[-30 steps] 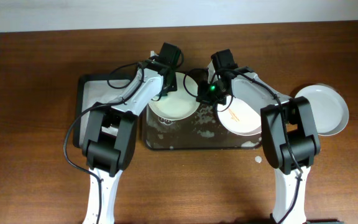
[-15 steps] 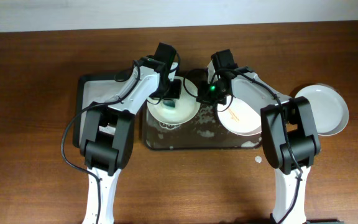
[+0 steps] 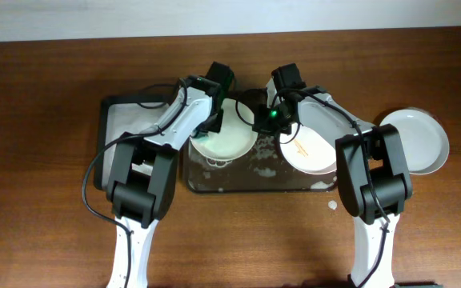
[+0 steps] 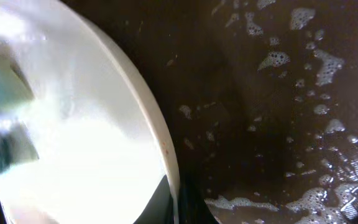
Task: Clean dirty plates on tray and stack at the side
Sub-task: 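Keep scrubbing the plate's inner surface with the left-gripper sponge, then lift the scrubbed plate with the right gripper, raise left arm away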
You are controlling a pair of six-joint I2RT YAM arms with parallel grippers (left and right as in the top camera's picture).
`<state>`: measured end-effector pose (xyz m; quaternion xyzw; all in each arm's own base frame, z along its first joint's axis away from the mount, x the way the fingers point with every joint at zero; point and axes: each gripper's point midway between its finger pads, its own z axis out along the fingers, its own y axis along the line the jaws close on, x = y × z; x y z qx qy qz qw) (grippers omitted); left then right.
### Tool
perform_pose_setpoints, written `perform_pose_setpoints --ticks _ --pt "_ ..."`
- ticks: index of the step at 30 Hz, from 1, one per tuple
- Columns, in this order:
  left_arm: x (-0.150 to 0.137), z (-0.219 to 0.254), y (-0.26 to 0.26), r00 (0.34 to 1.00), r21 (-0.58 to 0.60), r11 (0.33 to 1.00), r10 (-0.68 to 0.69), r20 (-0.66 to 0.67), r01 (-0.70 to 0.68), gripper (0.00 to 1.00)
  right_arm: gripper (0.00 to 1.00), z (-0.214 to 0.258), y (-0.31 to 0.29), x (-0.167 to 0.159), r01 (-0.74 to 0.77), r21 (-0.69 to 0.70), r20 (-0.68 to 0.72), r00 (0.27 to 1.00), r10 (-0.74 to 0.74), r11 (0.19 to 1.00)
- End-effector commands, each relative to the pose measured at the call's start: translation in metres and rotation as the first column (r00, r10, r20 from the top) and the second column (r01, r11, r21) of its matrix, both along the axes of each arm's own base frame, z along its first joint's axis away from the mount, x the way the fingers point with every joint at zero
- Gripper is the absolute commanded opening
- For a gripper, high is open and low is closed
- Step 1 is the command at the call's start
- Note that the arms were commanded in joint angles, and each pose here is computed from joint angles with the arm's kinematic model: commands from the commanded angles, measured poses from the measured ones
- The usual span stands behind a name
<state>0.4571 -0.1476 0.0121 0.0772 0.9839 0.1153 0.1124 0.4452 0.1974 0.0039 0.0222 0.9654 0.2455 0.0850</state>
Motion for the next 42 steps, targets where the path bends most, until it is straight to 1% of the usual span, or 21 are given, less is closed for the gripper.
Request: perform_pose_setpoints --ticks 1,4,9,11,14,17,19,21,25,28,30,33,36,39,42 --pt "0.027 -0.011 0.031 0.973 0.084 0.980 0.165 0.163 -0.181 0.00 0.04 -0.026 -0.014 -0.013 0.022 -0.077 -0.058 0.998 -0.026 0.997" --pt "0.044 -0.006 0.022 0.957 0.035 0.982 0.174 0.234 -0.187 0.01 0.04 -0.026 -0.014 -0.013 0.022 -0.077 -0.059 0.998 -0.026 0.997" --pt "0.054 0.018 0.008 0.948 -0.002 0.985 0.165 0.271 -0.171 0.01 0.04 -0.026 -0.014 -0.013 0.021 -0.077 -0.058 0.998 -0.026 0.997" --pt "0.055 0.036 0.000 0.950 -0.046 0.987 0.163 0.265 -0.156 0.00 0.04 -0.026 -0.014 -0.013 0.021 -0.077 -0.057 0.998 -0.026 0.997" --pt "0.047 0.068 -0.012 0.965 -0.161 0.979 0.161 0.209 -0.128 0.01 0.04 -0.026 -0.014 -0.013 0.021 -0.077 -0.057 0.998 -0.026 0.997" --pt "0.031 0.111 -0.013 0.975 -0.312 0.943 0.168 0.145 -0.116 0.01 0.04 -0.026 -0.014 -0.013 0.018 -0.076 -0.054 0.998 -0.023 0.997" --pt "0.023 0.130 -0.007 0.976 -0.363 0.923 0.179 0.124 -0.123 0.01 0.04 -0.022 -0.013 -0.011 0.018 -0.065 -0.048 0.999 -0.022 0.998" --pt "0.014 0.144 0.004 0.976 -0.396 0.907 0.196 0.098 -0.142 0.00 0.04 -0.011 -0.010 -0.008 0.012 -0.045 -0.028 1.000 -0.013 0.999" --pt "0.006 0.145 0.019 0.975 -0.383 0.907 0.215 0.061 -0.176 0.01 0.04 0.036 -0.011 0.001 -0.013 -0.048 0.091 0.996 0.018 0.999" --pt "0.001 0.141 0.020 0.976 -0.375 0.909 0.215 0.043 -0.184 0.00 0.04 0.074 -0.031 0.004 0.043 -0.139 0.173 0.985 -0.019 0.989" --pt "0.000 0.140 0.016 0.977 -0.373 0.911 0.208 0.038 -0.179 0.01 0.04 0.103 -0.055 0.000 0.110 -0.241 0.231 0.971 -0.053 0.964" --pt "-0.003 0.138 0.010 0.980 -0.372 0.913 0.194 0.035 -0.167 0.00 0.04 0.148 -0.094 -0.014 0.232 -0.380 0.317 0.942 -0.109 0.896" --pt "-0.006 0.137 -0.002 0.985 -0.370 0.918 0.167 0.033 -0.143 0.01 0.04 0.193 -0.136 -0.035 0.386 -0.476 0.409 0.893 -0.190 0.790" --pt "-0.009 0.131 -0.018 0.991 -0.369 0.922 0.135 0.026 -0.116 0.00 0.04 0.235 -0.186 -0.064 0.583 -0.541 0.520 0.798 -0.303 0.607" --pt "-0.014 0.121 -0.033 0.994 -0.415 0.904 0.106 -0.024 -0.106 0.00 0.04 0.259 -0.219 -0.093 0.699 -0.564 0.594 0.713 -0.372 0.440"
